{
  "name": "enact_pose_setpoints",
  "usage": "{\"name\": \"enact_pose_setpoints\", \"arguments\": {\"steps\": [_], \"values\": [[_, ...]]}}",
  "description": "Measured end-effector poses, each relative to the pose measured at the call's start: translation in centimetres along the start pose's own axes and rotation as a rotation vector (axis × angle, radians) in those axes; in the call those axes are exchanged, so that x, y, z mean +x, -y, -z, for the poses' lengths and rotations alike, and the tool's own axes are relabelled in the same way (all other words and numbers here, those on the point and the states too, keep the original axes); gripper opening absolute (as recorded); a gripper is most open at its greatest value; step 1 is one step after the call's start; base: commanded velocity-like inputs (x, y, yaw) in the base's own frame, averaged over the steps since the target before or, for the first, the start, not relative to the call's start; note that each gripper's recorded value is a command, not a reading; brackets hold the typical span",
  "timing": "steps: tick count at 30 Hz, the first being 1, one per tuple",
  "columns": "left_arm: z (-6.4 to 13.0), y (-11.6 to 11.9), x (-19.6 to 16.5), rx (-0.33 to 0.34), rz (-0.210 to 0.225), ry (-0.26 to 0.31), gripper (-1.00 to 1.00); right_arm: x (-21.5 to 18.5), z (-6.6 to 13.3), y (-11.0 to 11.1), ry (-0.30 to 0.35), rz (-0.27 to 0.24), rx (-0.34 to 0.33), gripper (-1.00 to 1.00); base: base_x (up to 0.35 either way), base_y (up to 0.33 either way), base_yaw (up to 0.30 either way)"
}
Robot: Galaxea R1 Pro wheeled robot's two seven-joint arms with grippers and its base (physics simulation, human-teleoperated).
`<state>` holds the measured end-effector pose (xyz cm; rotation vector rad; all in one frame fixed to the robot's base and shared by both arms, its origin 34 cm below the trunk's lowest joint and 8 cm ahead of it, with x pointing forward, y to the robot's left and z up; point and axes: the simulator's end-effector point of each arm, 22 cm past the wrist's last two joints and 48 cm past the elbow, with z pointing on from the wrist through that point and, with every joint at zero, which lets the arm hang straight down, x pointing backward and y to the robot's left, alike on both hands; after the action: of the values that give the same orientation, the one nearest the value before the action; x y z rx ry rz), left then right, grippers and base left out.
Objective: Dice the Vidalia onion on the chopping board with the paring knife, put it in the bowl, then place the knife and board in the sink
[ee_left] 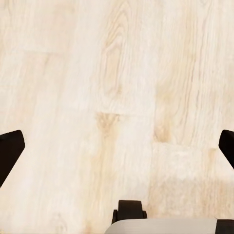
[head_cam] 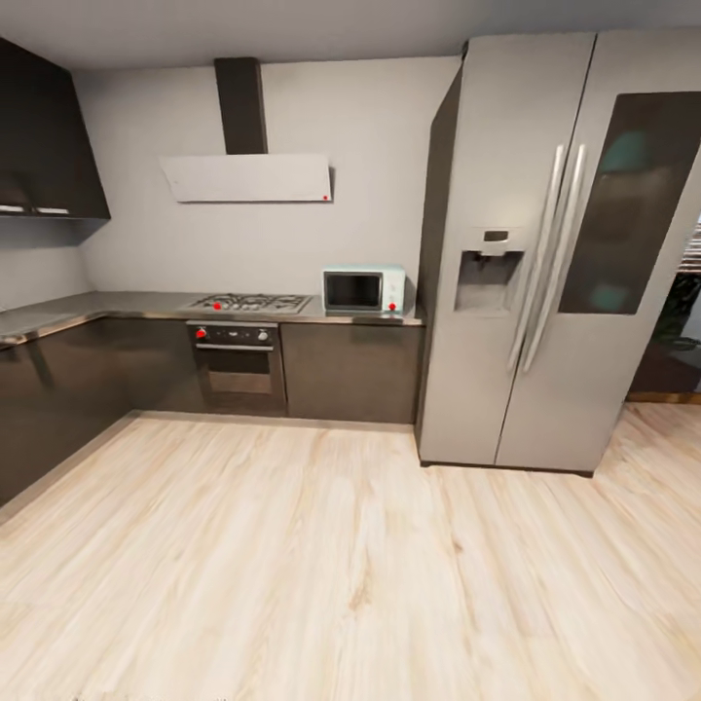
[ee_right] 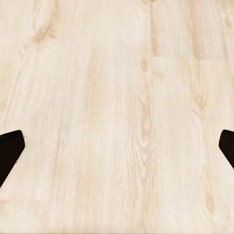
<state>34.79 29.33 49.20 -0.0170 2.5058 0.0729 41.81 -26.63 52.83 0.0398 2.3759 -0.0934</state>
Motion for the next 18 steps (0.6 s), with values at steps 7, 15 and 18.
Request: {"name": "enact_pose_setpoints", "arguments": {"steps": [7,15,18], "values": [[0.0,0.01,-0.01,0.0,0.0,0.0,1.0,0.0,0.0,0.0,0.0,0.0,0.0,1.0,0.094,0.0,0.261],[0.0,0.0,0.0,0.0,0.0,0.0,1.0,0.0,0.0,0.0,0.0,0.0,0.0,1.0,0.095,0.0,0.262],[0.0,0.0,0.0,0.0,0.0,0.0,1.0,0.0,0.0,0.0,0.0,0.0,0.0,1.0,0.098,0.0,0.261]]}}
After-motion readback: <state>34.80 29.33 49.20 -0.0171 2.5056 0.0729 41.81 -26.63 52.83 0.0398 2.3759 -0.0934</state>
